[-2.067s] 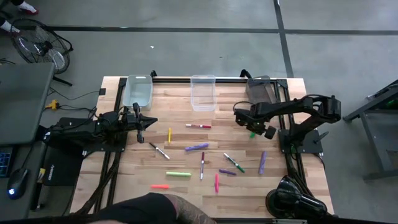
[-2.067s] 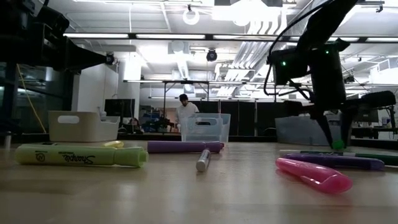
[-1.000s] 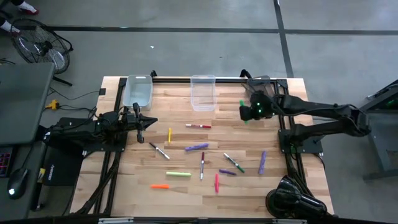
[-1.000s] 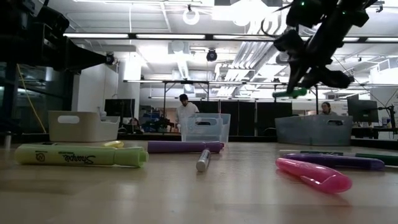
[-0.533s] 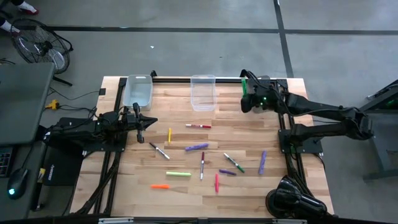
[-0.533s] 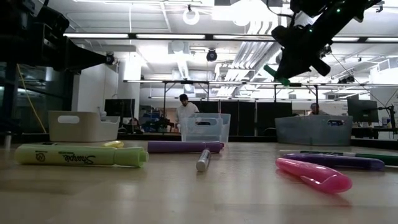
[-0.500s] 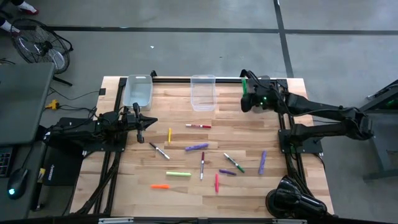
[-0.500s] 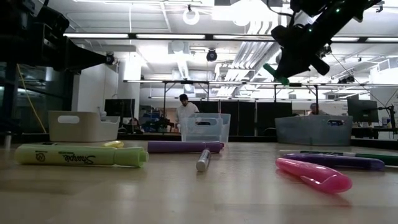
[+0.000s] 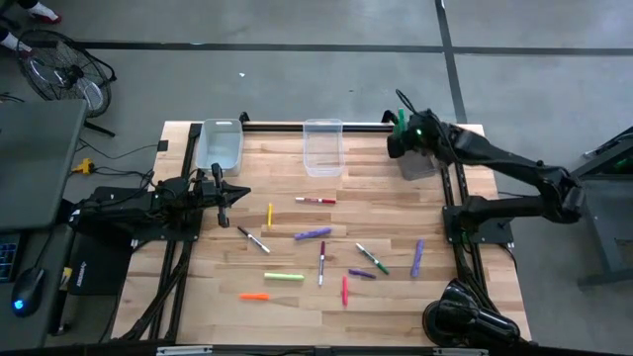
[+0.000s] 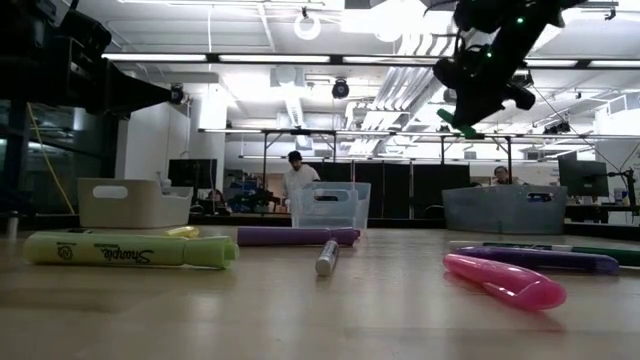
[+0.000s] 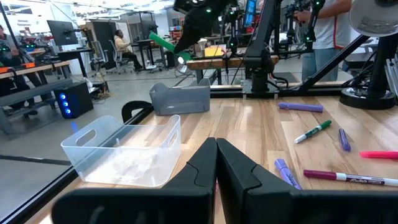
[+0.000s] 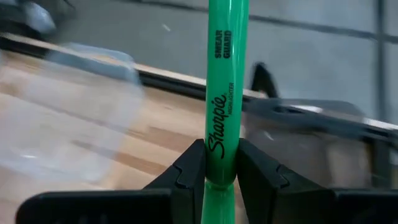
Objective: Pick & Place Markers
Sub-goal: Put the green highlighter pen into the black bin
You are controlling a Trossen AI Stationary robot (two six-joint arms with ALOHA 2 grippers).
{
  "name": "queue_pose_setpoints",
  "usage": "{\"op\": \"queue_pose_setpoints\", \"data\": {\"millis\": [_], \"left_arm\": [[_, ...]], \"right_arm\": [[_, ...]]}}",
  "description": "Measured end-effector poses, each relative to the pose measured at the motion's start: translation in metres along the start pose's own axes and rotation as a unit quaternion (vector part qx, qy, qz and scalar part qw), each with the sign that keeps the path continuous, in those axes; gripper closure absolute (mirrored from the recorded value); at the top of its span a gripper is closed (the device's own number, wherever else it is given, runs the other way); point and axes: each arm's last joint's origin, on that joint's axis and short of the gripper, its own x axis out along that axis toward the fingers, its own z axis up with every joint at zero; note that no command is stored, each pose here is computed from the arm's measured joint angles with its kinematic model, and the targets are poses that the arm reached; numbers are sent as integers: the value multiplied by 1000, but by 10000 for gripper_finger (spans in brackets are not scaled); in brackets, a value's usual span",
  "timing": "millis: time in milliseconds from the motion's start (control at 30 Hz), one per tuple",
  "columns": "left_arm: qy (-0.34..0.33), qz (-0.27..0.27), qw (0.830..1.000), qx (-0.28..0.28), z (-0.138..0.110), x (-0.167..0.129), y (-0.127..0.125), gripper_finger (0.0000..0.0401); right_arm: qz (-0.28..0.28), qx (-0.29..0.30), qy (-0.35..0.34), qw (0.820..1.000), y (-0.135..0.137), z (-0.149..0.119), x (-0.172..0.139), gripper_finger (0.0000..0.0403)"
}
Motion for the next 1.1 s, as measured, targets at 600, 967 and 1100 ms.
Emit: {"op": "queue_pose_setpoints", "data": {"millis": [600, 967, 1100], "left_arm": [[0, 0, 1000, 0, 0, 0, 0, 400], [0, 0, 1000, 0, 0, 0, 0, 400], [0, 0, 1000, 0, 0, 0, 0, 400]], "right_arm": [[-111, 25, 235, 965, -10, 21, 67, 332], [-186, 26, 305, 934, -22, 3, 100, 332], [-201, 24, 327, 923, -25, -2, 109, 332]]}}
